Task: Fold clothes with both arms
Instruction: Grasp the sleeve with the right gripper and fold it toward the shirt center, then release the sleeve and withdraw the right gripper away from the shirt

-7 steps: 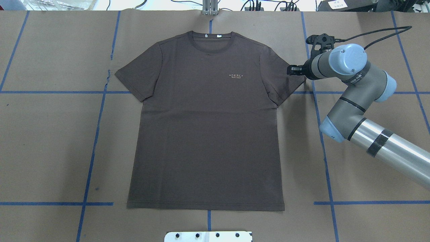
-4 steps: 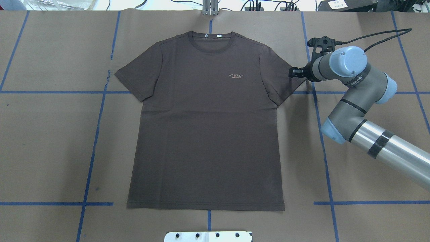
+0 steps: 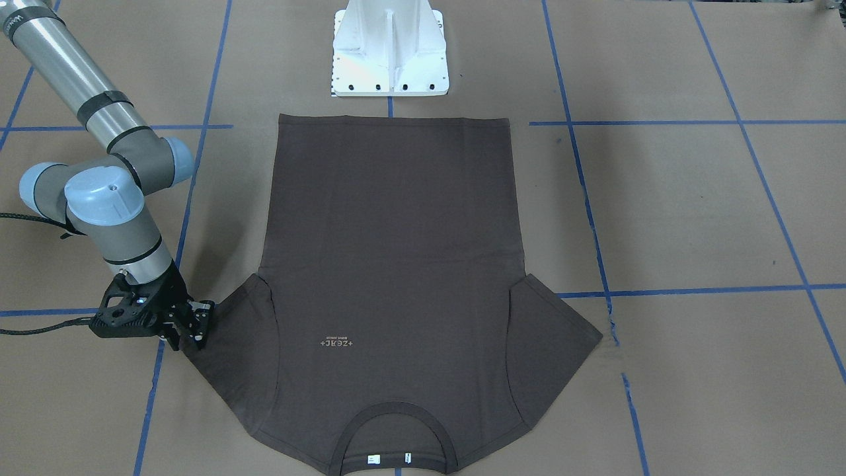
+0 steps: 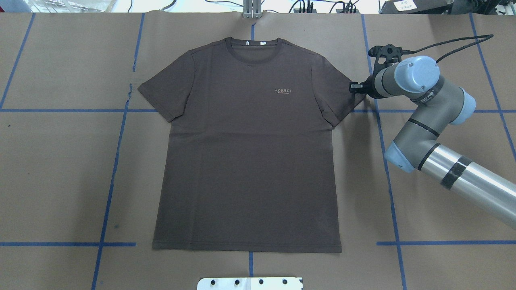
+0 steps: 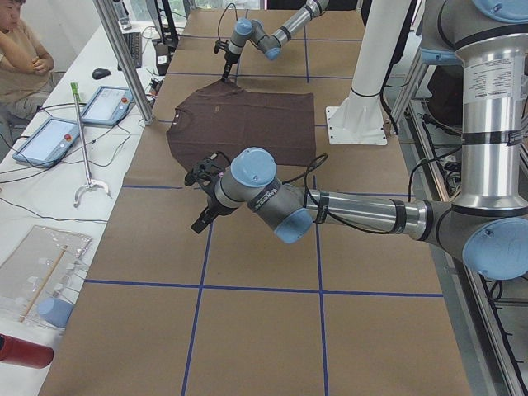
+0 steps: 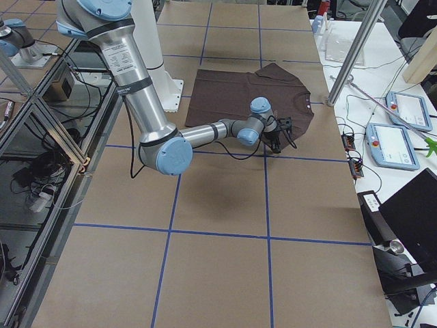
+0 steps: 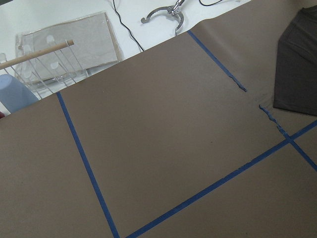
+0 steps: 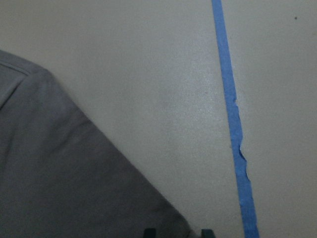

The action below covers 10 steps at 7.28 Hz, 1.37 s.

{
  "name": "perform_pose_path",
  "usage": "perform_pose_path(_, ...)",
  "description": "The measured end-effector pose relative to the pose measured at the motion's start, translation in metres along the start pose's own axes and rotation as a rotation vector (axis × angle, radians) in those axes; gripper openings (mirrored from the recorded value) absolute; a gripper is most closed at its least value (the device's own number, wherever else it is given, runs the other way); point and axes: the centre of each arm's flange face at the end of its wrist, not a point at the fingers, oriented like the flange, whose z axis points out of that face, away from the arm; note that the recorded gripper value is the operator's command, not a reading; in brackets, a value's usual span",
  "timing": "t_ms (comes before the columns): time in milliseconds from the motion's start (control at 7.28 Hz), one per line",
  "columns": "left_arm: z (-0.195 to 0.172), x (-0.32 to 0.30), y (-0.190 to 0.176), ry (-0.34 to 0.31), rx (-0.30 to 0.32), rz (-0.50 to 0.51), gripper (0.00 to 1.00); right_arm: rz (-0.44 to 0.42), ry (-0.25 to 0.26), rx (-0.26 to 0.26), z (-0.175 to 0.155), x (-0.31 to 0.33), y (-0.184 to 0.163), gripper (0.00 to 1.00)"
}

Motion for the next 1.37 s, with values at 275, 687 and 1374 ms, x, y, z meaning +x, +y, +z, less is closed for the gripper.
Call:
perform_pose_path(275, 0.000, 0.000, 0.000, -0.001, 0.000, 0.000, 1.00, 0.001, -0.004, 0.003, -0.010, -0.018, -0.010, 0.00)
perform_pose_path(687, -0.001, 0.000, 0.000, 0.001, 0.001, 0.000, 1.00, 0.062, 0.045, 0.005, -0.055, -0.120, -0.037, 0.00)
perform_pose_path(1374, 0.000, 0.000, 0.001, 0.001, 0.000, 0.001, 1.00, 0.111, 0.075, 0.057, -0.040, -0.228, -0.023, 0.99)
